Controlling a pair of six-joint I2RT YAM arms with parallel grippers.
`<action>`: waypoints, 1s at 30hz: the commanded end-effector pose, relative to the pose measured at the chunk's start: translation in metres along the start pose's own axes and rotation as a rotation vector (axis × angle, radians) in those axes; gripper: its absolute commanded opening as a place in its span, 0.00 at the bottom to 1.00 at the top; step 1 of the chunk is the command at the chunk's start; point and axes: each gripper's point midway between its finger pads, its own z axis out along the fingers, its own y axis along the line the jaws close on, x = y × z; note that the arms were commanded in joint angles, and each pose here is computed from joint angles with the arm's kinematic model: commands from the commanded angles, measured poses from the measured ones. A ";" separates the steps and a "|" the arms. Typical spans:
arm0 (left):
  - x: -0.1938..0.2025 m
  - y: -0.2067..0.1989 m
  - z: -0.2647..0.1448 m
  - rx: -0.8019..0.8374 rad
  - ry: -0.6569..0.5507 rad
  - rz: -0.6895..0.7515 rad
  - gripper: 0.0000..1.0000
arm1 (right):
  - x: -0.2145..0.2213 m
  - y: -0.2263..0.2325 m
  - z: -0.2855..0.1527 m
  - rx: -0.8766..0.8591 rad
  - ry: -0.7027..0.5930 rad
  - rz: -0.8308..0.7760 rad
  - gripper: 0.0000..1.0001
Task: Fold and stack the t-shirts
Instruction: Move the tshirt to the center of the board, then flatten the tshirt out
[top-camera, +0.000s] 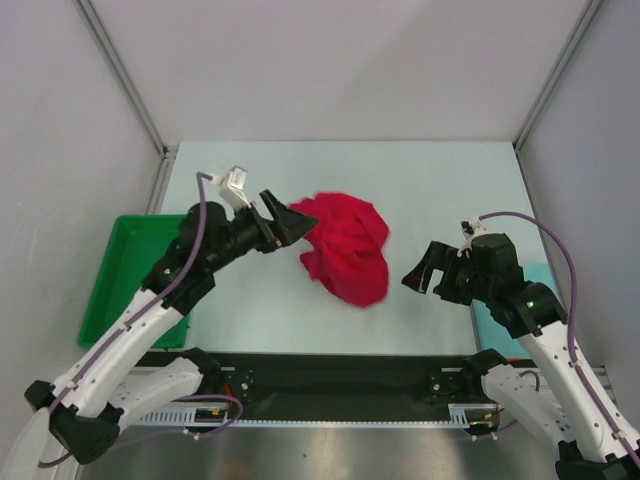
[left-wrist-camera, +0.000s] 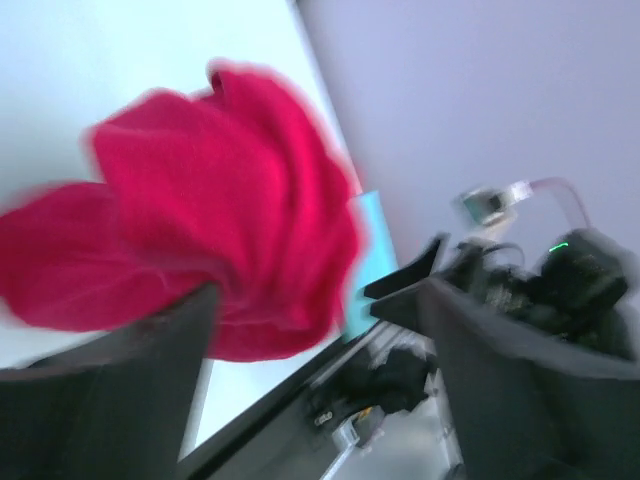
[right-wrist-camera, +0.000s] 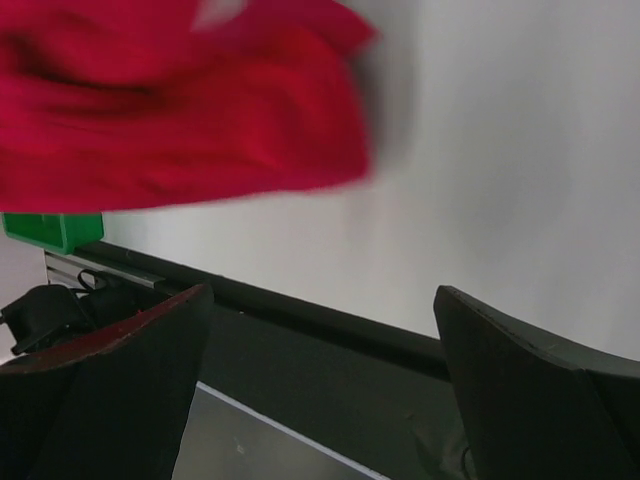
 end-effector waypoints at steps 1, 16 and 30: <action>0.040 0.049 0.011 -0.155 0.086 -0.031 1.00 | -0.001 0.016 0.002 -0.105 0.008 -0.052 1.00; 0.170 0.183 0.058 -0.407 0.783 0.204 0.88 | 0.078 -0.031 0.088 0.013 0.336 -0.040 0.80; 0.167 0.159 0.108 -0.152 0.761 0.254 0.74 | 0.052 0.000 0.144 -0.159 0.347 -0.053 0.72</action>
